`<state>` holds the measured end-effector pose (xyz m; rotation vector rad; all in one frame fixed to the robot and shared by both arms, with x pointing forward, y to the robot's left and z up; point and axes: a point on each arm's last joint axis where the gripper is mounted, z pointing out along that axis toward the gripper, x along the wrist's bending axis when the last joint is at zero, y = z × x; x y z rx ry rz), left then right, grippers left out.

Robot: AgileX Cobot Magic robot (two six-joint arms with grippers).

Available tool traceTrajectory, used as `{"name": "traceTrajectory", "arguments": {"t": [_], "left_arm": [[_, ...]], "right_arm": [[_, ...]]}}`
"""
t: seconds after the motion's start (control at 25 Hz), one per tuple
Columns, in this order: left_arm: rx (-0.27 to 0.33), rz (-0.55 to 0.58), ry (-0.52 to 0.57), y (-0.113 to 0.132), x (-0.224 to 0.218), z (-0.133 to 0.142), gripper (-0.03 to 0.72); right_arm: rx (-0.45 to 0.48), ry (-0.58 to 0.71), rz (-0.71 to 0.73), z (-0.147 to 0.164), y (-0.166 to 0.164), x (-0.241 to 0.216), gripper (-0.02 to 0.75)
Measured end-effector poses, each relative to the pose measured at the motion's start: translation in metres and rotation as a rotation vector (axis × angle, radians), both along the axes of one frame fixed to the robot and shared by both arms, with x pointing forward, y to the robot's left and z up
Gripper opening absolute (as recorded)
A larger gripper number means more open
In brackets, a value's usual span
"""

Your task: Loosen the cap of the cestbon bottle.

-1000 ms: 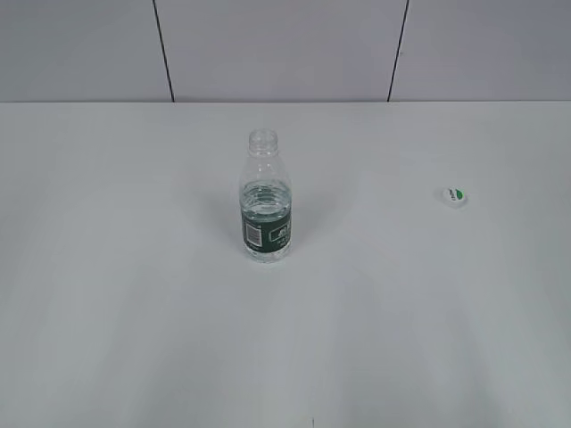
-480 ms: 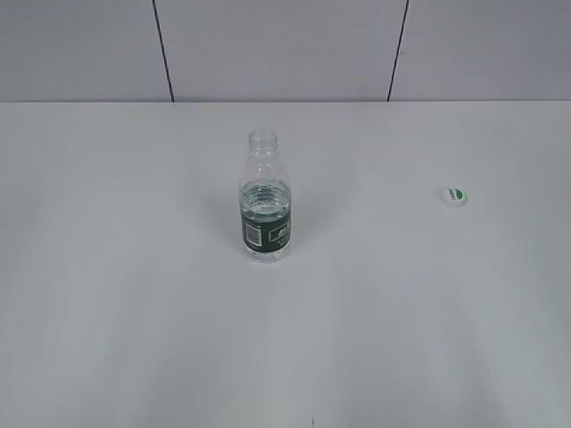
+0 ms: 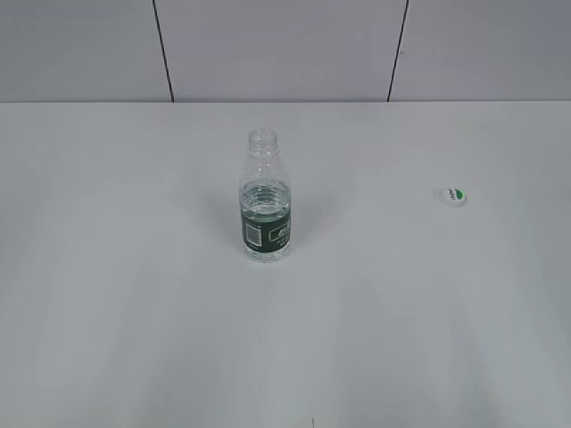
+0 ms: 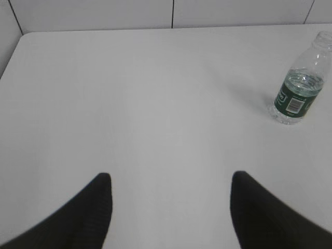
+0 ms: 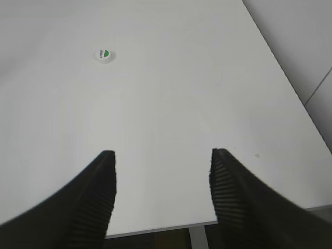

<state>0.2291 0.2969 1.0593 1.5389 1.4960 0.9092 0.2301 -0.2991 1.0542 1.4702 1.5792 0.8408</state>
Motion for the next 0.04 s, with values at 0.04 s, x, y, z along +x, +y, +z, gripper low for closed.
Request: {"name": "traceTrajectory", "arguments": {"t": [0.04], "left_arm": [[0.0, 0.0, 0.0, 0.0, 0.0, 0.0, 0.444]], "right_arm": [[0.0, 0.0, 0.0, 0.0, 0.0, 0.0, 0.441]]}}
